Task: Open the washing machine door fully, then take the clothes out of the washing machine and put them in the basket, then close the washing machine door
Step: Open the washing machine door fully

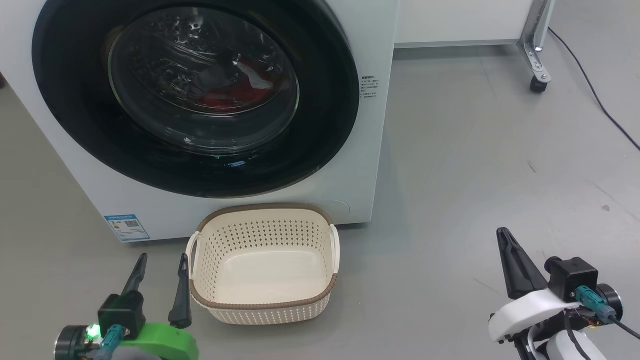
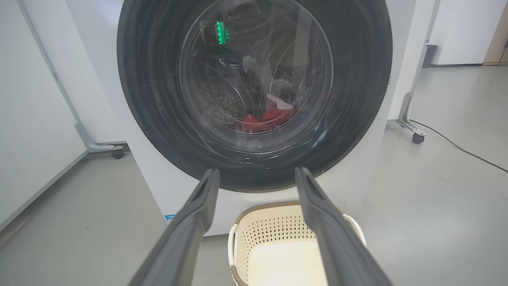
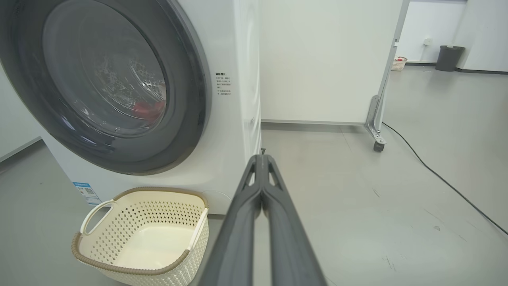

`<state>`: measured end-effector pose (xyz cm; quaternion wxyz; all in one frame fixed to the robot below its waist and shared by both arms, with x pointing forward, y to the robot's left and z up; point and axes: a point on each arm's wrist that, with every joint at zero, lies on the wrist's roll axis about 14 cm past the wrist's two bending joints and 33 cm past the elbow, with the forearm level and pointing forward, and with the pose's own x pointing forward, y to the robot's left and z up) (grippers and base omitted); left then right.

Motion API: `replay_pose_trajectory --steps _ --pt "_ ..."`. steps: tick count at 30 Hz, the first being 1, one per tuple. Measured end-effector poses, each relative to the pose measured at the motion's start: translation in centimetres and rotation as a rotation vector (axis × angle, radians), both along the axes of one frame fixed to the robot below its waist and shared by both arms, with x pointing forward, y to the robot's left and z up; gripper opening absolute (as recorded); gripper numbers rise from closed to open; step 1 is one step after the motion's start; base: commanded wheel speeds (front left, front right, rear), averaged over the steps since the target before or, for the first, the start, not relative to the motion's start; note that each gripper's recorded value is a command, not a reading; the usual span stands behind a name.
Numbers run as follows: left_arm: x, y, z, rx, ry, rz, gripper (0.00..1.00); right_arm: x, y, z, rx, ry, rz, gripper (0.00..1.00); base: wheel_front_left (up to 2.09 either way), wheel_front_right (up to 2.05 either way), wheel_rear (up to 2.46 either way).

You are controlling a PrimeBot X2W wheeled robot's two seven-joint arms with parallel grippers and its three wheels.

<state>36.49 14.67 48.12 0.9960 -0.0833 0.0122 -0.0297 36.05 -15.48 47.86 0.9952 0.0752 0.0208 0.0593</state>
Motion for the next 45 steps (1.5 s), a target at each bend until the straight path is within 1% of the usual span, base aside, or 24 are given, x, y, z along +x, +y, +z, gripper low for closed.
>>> replay_pose_trajectory --steps 4,10,12,16,19,25,34,37,41,45 --pt "0.0 0.0 0.0 0.000 0.001 0.001 1.00 0.1 0.0 0.0 0.016 0.001 -0.002 0.00 0.00 0.00 0.00" --pt "0.0 -0.1 -0.1 0.001 0.002 -0.004 1.00 -0.1 0.5 -0.7 0.032 0.025 0.025 0.00 0.00 0.00 0.00" --pt "0.1 -0.1 -0.1 0.003 0.002 -0.005 1.00 -0.1 1.0 -0.8 0.068 0.032 0.039 0.00 0.00 0.00 0.00" --pt "0.2 -0.2 -0.2 0.001 0.006 -0.005 1.00 0.0 1.2 -1.0 0.098 0.038 0.048 0.00 0.00 0.00 0.00" --pt "0.5 -0.3 -0.4 0.005 0.009 -0.008 1.00 0.5 1.0 -1.0 0.170 0.044 0.026 0.00 0.00 0.00 0.00" --pt "1.7 -0.8 0.0 -0.009 -0.004 -0.018 1.00 2.2 0.3 -0.6 0.412 0.049 -0.051 0.00 0.00 0.00 0.00" --pt "2.9 -1.0 -0.6 -0.012 0.010 -0.023 1.00 5.5 -0.8 -1.0 0.846 0.123 -0.143 0.00 0.00 0.00 0.00" --pt "3.5 -1.3 -0.4 -0.019 0.002 -0.030 1.00 7.0 -0.6 -0.8 0.964 0.151 -0.128 0.00 0.00 0.00 0.00" --pt "4.2 -1.2 -0.6 -0.023 0.005 -0.025 1.00 9.3 0.4 0.0 1.120 0.186 -0.070 0.00 0.00 0.00 0.00" --pt "4.6 -1.2 -1.0 -0.033 0.013 -0.019 1.00 11.7 1.6 1.3 1.228 0.211 0.010 0.00 0.00 0.00 0.00"
